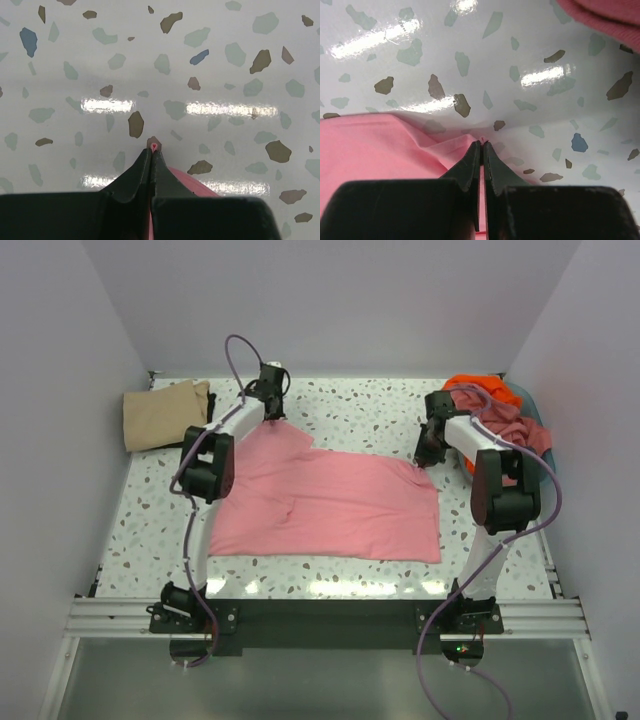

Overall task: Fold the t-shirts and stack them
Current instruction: Fold the tshirt

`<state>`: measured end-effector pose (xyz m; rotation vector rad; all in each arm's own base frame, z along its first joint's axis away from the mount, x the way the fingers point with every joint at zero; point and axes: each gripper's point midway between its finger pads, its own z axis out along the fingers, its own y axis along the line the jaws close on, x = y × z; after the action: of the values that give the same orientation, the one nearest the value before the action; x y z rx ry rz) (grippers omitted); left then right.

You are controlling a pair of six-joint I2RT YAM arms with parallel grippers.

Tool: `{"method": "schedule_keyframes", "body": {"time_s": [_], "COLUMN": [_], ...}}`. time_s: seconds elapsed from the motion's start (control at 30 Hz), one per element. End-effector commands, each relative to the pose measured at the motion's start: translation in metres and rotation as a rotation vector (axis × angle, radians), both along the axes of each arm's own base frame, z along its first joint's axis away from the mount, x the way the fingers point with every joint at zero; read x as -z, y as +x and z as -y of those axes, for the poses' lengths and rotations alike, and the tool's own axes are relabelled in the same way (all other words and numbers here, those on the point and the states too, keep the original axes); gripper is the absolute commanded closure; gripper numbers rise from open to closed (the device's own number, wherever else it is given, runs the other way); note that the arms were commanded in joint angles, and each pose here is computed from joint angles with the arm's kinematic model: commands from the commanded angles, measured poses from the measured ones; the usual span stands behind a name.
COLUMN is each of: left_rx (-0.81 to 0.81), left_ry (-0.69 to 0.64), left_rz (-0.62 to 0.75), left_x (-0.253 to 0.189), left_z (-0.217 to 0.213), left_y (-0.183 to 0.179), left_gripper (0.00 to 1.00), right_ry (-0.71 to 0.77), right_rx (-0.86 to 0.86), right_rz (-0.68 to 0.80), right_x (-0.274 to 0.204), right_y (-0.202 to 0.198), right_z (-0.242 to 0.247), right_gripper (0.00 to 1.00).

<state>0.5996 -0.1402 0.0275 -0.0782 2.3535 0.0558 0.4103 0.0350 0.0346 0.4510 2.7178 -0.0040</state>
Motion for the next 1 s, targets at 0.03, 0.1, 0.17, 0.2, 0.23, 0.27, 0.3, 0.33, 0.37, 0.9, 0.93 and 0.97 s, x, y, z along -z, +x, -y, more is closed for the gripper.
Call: {"method": "schedule_keyframes", "body": {"time_s": [0.03,0.1,0.17,0.2,0.23,0.27,0.3,0.33,0.37,0.9,0.93,0.97], "left_rx": [-0.013,-0.021,-0.025,-0.028,-0.030,-0.030,-0.031,-0.028,-0.029,-0.042,-0.044,-0.039], "left_ry": [-0.054,-0.070,-0.095,-0.100,-0.107,-0.111,-0.105,-0.106,-0.104,-0.107,-0.110,-0.118], "left_rz": [0.127,0.130,0.165,0.152,0.173,0.177,0.159,0.172,0.173,0.161,0.158,0.145], "left_x": [-0.066,-0.069,-0.088,-0.083,-0.096,-0.099,-0.093,-0.103,-0.104,-0.137,-0.137,-0.135], "left_z": [-0.005,-0.007,-0.010,-0.011,-0.014,-0.015,-0.017,-0.018,-0.019,-0.049,-0.051,-0.051], "left_y": [0.005,0.000,-0.002,-0.008,-0.010,-0.013,-0.019,-0.022,-0.026,-0.137,-0.143,-0.151], "left_gripper": [1.00,1.00,1.00,1.00,1.00,1.00,1.00,1.00,1.00,1.00,1.00,1.00], "right_ry": [-0.028,-0.026,-0.028,-0.027,-0.031,-0.032,-0.035,-0.040,-0.042,-0.076,-0.074,-0.075], "right_rx": [-0.009,-0.013,-0.021,-0.027,-0.039,-0.045,-0.051,-0.060,-0.065,-0.137,-0.137,-0.139], "right_rz": [0.068,0.072,0.079,0.075,0.071,0.074,0.069,0.059,0.058,-0.048,-0.050,-0.050], "right_x": [-0.034,-0.037,-0.042,-0.043,-0.044,-0.047,-0.047,-0.047,-0.048,-0.056,-0.056,-0.058], "right_y": [0.009,0.008,0.006,0.004,0.002,0.000,-0.002,-0.006,-0.008,-0.070,-0.071,-0.073], "right_z": [0.002,0.002,0.002,0.002,0.003,0.003,0.003,0.004,0.004,0.013,0.013,0.014], "right_gripper": [1.00,1.00,1.00,1.00,1.00,1.00,1.00,1.00,1.00,1.00,1.00,1.00]}}
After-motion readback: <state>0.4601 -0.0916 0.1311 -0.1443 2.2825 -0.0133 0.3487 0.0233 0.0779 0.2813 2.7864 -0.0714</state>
